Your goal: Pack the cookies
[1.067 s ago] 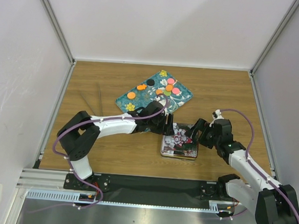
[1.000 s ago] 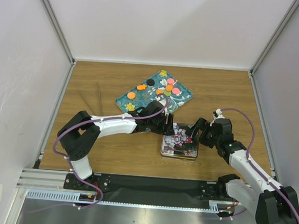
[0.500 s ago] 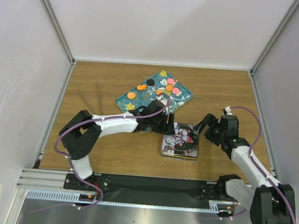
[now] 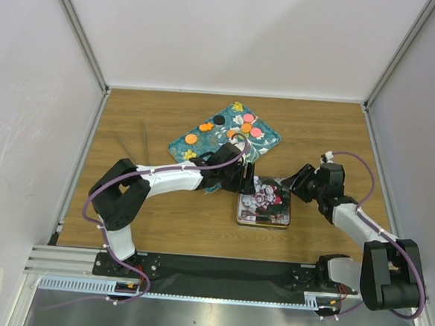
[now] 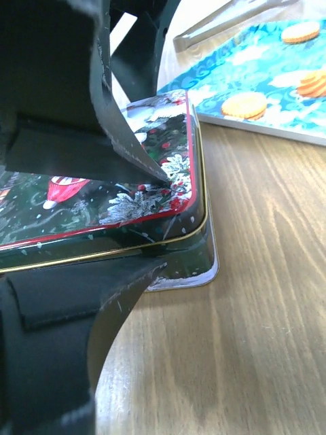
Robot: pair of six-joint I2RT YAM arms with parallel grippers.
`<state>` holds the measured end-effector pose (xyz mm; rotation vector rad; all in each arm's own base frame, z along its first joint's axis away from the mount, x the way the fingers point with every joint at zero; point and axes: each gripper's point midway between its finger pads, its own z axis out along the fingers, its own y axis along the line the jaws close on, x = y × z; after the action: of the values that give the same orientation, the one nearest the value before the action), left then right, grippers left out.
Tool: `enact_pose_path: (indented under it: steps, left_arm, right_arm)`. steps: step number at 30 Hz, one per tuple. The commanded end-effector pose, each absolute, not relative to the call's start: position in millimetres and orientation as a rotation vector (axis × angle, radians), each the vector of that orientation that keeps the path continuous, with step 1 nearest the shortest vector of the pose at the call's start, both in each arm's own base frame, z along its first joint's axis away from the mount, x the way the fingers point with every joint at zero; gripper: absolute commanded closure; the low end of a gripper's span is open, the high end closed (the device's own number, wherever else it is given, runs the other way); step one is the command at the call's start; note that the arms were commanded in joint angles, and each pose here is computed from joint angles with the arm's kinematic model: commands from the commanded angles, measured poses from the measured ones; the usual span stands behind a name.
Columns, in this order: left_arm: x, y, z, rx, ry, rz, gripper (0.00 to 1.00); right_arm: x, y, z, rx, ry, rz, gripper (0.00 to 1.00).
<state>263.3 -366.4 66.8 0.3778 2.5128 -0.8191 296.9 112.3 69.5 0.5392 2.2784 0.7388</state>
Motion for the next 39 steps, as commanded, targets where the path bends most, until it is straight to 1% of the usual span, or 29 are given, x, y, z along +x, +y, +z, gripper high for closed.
enact_pose_path:
  steps: [1,8,9,12,15,17,20,21,24,26,29,31,32,34,35,37,38,39]
  left_arm:
    - [271,-377,81,0.416,2.471,-0.843,0.30]
    - [272,-376,81,0.427,2.472,-0.822,0.30]
    - [273,-375,81,0.425,2.470,-0.818,0.30]
    - [272,-374,80,0.425,2.475,-0.815,0.29]
    - [272,-372,79,0.423,2.477,-0.808,0.30]
    - [272,-372,79,0.422,2.475,-0.807,0.29]
    - [271,-372,79,0.422,2.478,-0.806,0.30]
    - [271,-372,79,0.422,2.478,-0.806,0.29]
    - [271,-371,78,0.421,2.481,-0.802,0.30]
    - [270,-371,77,0.426,2.482,-0.803,0.29]
    - [271,-372,78,0.426,2.481,-0.806,0.29]
    - [271,-372,79,0.430,2.479,-0.808,0.30]
    - [271,-373,80,0.431,2.475,-0.809,0.29]
    - [272,-372,82,0.426,2.473,-0.809,0.29]
    - [271,-372,82,0.427,2.473,-0.810,0.29]
    - [271,-372,82,0.431,2.475,-0.807,0.29]
    - [271,-372,82,0.429,2.472,-0.810,0.29]
    - [271,-373,84,0.432,2.470,-0.816,0.29]
  right_arm:
    - [283,111,47,0.574,2.309,0.694,0.55]
    - [254,133,52,0.548,2.295,0.771,0.62]
    - [250,140,62,0.525,2.263,0.797,0.62]
    - [236,145,71,0.511,2.252,0.795,0.61]
    - [230,138,73,0.509,2.247,0.753,0.55]
    - [232,130,75,0.519,2.240,0.721,0.54]
    - [233,122,75,0.538,2.254,0.717,0.48]
    - [235,115,75,0.554,2.250,0.701,0.43]
    - [238,110,83,0.555,2.246,0.688,0.38]
    - [239,101,86,0.569,2.250,0.659,0.37]
    - [246,92,105,0.565,2.209,0.651,0.37]
    - [253,91,122,0.559,2.173,0.685,0.41]
    - [257,95,131,0.541,2.151,0.738,0.51]
    - [263,108,145,0.502,2.149,0.840,0.66]
    - [270,113,153,0.485,2.123,0.881,0.79]
    - [273,128,167,0.434,2.110,1.000,0.91]
    - [280,134,172,0.443,2.086,1.053,0.99]
    - [283,138,177,0.434,2.073,1.085,1.00]
